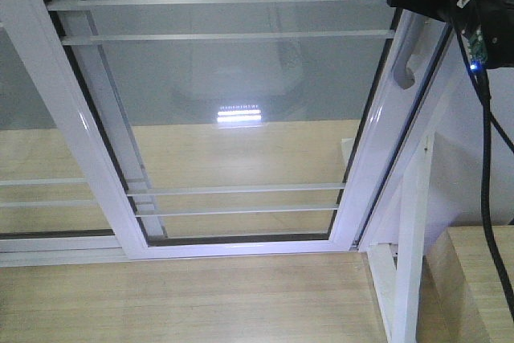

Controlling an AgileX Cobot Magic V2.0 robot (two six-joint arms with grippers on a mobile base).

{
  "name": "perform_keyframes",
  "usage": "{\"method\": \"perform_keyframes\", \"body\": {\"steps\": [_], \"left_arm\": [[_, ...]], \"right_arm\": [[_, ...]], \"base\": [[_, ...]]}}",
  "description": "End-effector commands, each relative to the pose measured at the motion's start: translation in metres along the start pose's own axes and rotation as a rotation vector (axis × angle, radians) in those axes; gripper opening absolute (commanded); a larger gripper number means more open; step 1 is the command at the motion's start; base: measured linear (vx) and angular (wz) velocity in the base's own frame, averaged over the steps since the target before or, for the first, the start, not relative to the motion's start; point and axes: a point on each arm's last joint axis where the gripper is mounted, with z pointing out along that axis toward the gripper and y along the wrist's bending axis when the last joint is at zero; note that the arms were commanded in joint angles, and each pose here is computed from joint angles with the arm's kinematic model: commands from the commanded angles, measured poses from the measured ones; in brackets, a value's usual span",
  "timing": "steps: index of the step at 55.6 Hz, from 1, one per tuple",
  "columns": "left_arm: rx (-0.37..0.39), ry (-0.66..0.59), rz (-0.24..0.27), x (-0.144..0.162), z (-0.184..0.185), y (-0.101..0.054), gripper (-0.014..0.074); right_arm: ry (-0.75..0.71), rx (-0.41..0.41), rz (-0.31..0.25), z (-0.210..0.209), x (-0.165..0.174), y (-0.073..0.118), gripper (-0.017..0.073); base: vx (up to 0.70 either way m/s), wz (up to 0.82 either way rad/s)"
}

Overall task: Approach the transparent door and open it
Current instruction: 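Reach the right gripper to the silver curved handle and grasp it, then pull the handle with the right gripper, sliding the door open partway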

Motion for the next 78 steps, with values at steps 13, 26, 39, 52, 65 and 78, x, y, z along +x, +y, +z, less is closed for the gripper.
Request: {"method": "perform_keyframes", "body": {"steps": [13,26,39,52,65,78], "left_arm": [[-0.001,-0.127,-0.004,-0.022,-0.005,0.000,0.0486],[-0.001,-0.128,-0.006,-0.022,-0.005,0.000,0.0486],[-0.001,-0.128,-0.006,-0.022,-0.005,0.000,0.0486],[0.001,-0.090,-0.006,-0.018,-0.004,0.000,0.0486],[0.003,-0.048,-0.006,-0.015,-0.004,-0.001,0.0486],[0.005,-0.021,-0.006,-0.012,-0.004,-0.001,0.0486]], "right_arm": [[-0.231,-0.137,-0.061,-0.026,-0.053,0.056,-0.0009],[-0.232,-0.207,-0.068,-0.031,-0.052,0.086,-0.0009],[-0.210,-0.257,-0.088,-0.039,-0.053,0.105,-0.0009],[-0.134,-0.255,-0.117,-0.063,-0.069,0.098,-0.0009],[-0.077,-0.257,-0.117,-0.115,-0.096,0.085,-0.0009],[-0.221,-0.251,-0.097,-0.192,-0.066,0.063,-0.0009]], "base": [[0.00,0.00],[0.00,0.00],[0.00,0.00],[0.00,0.00],[0.00,0.00],[0.00,0.00]]}}
